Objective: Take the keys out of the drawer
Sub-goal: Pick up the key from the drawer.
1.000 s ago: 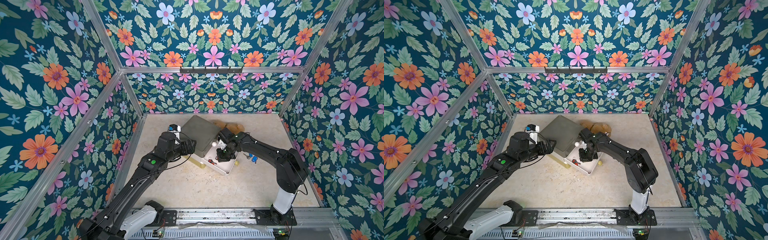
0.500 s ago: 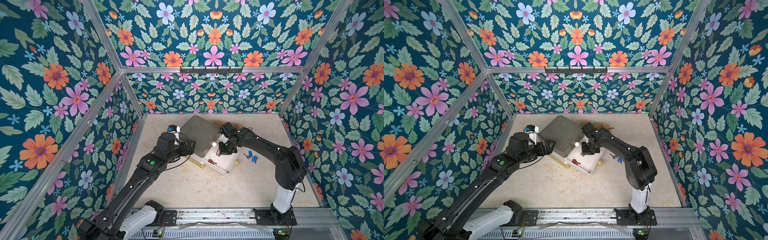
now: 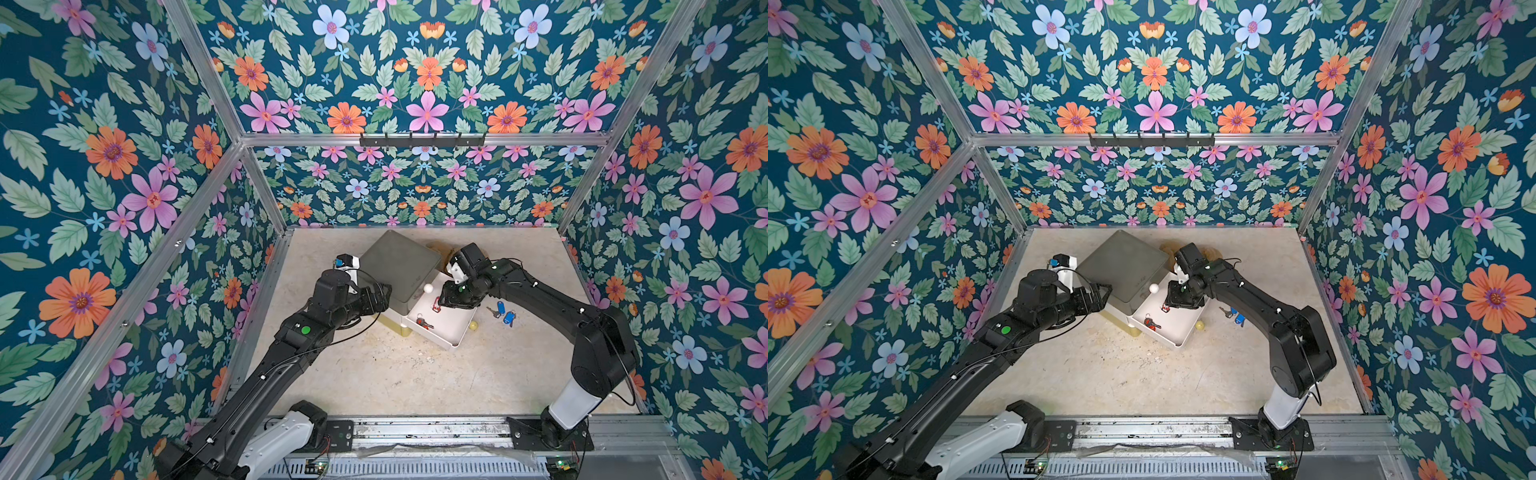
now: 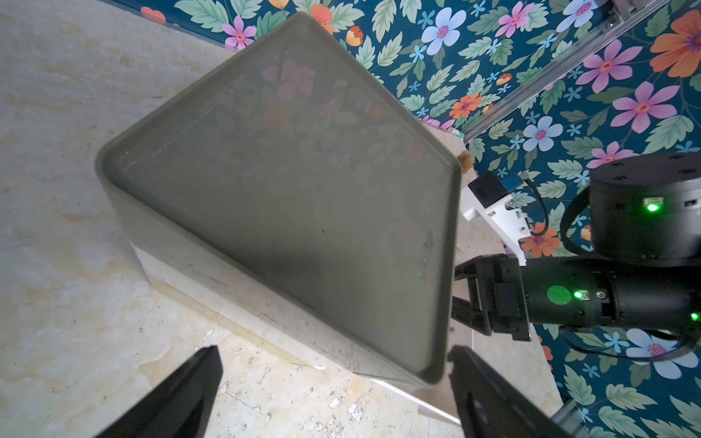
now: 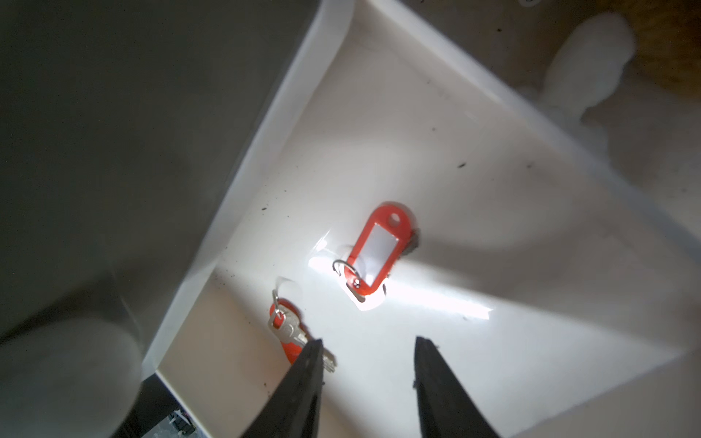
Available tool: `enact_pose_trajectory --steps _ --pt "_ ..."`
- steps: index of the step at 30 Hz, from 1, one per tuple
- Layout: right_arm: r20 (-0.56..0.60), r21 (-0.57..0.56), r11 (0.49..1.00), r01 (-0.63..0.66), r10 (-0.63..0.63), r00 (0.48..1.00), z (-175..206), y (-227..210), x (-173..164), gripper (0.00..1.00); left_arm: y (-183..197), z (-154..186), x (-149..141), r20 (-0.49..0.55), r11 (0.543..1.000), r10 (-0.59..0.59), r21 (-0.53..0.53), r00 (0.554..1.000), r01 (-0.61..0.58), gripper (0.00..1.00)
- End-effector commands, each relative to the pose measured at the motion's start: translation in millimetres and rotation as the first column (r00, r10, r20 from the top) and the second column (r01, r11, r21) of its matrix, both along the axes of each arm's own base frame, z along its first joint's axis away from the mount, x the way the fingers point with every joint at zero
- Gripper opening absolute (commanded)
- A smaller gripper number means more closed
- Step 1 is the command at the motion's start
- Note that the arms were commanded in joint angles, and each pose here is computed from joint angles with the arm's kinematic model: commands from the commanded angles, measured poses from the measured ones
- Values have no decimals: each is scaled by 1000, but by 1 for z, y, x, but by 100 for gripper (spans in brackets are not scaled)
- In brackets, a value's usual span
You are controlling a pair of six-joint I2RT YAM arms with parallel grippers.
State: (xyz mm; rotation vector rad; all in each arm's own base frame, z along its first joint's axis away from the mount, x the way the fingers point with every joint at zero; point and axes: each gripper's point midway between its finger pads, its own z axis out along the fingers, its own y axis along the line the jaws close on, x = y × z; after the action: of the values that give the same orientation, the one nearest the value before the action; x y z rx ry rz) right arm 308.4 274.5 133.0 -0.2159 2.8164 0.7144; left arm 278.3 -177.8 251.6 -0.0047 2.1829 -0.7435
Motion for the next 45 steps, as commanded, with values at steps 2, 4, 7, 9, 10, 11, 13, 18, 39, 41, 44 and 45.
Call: enact_pose_trajectory --steps 2,4,7,9,10,11,13,18,39,41,44,45 --pt "85 58 995 -86 80 993 10 13 7 43 -5 6 3 19 999 -4 -46 1000 5 99" --pt "113 50 993 -109 103 988 10 13 8 42 -8 5 4 14 999 -10 -52 1000 11 99" --pt "151 55 987 -152 142 978 6 17 9 41 -10 5 4 15 998 -13 -64 1000 14 99" --pt "176 57 983 -176 164 971 3 18 10 40 -12 2 4 10 997 -21 -75 1000 22 99" --pt "191 57 980 -190 176 966 2 19 11 39 -13 1 4 6 997 -25 -78 1000 26 99" --pt "204 61 978 -201 185 961 0 20 11 38 -14 -1 4 0 997 -28 -77 1000 28 99" --pt "231 68 972 -223 202 952 0 21 11 37 -14 -3 4 -4 997 -27 -76 1000 26 99" --pt "367 77 949 -306 258 893 14 26 7 36 -11 -5 4 -3 997 -19 -70 1000 19 99" --pt "562 -46 839 -542 470 680 -1 19 1 39 -8 -4 0 -2 998 -15 -56 1000 15 99" --pt "560 -52 831 -554 484 673 -2 21 3 39 -7 -5 0 -2 999 -12 -53 1000 12 99" --pt "558 -56 828 -558 489 670 -4 23 5 39 -6 -6 -1 -2 999 -12 -48 1000 12 99" --pt "555 -56 827 -559 491 672 -5 23 5 39 -6 -6 -1 -4 999 -13 -46 1000 12 99"
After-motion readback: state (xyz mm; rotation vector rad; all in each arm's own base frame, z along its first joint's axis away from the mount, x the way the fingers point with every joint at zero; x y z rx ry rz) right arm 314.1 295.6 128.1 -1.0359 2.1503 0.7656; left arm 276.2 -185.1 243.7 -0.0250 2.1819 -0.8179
